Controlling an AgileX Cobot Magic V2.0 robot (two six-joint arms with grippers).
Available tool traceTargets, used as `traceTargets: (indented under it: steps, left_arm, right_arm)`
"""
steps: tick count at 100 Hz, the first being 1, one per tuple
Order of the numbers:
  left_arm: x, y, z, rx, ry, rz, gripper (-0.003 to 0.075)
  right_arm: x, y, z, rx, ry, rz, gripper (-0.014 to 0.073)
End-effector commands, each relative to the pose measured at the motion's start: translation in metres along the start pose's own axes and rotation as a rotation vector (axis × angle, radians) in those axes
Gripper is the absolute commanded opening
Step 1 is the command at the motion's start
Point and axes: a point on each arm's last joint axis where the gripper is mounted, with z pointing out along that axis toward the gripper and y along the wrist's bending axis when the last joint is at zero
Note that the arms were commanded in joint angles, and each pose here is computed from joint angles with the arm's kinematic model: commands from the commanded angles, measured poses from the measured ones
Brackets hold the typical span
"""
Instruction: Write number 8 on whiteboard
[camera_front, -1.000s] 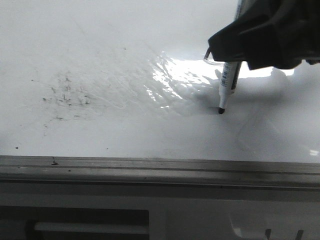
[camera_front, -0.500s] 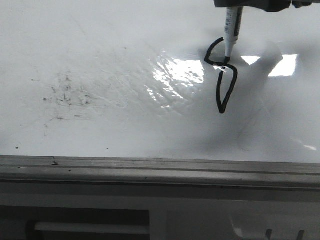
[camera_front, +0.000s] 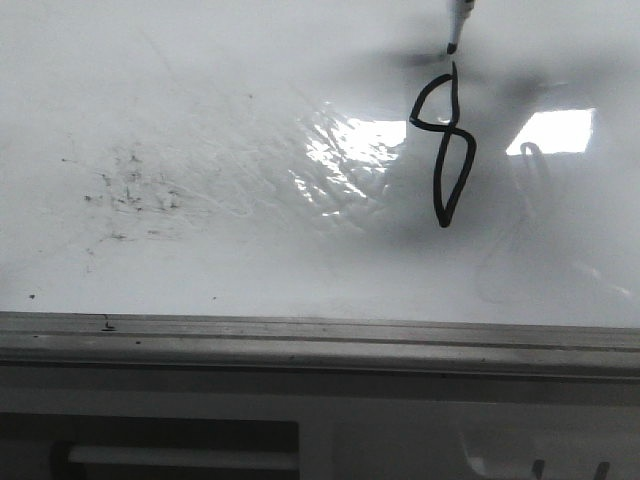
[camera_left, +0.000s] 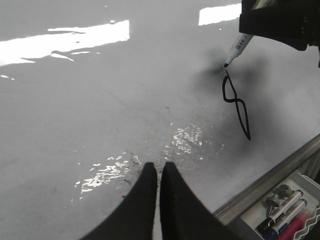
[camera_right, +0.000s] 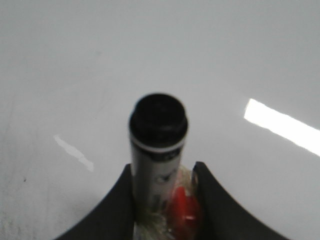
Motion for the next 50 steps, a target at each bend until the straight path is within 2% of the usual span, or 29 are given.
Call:
traceTargets:
  steps: [1, 18, 36, 50]
  left_arm:
    - [-0.011, 0.003, -0.001, -0.034, -0.046, -0.014, -0.0020]
    - [-0.011, 0.003, -0.001, -0.033, -0.045, -0.014, -0.0020]
    - [-0.010, 0.002, -0.001, -0.028, -0.042, -0.014, -0.0020]
    - [-0.010, 0.002, -0.001, -0.026, -0.040, -0.014, -0.0019]
  right_arm:
    - [-0.014, -0.007, -0.001, 0.031, -0.056, -0.024, -0.0066]
    - [-0.022, -0.011, -0.010, 0.022, -0.094, -0.015, -0.0066]
    - [-0.054, -0.032, -0.060, -0.046, -0.272, 0.048, -0.0066]
    - [-0.066, -0.050, -0.098, -0.035, -0.390, 0.100, -0.0066]
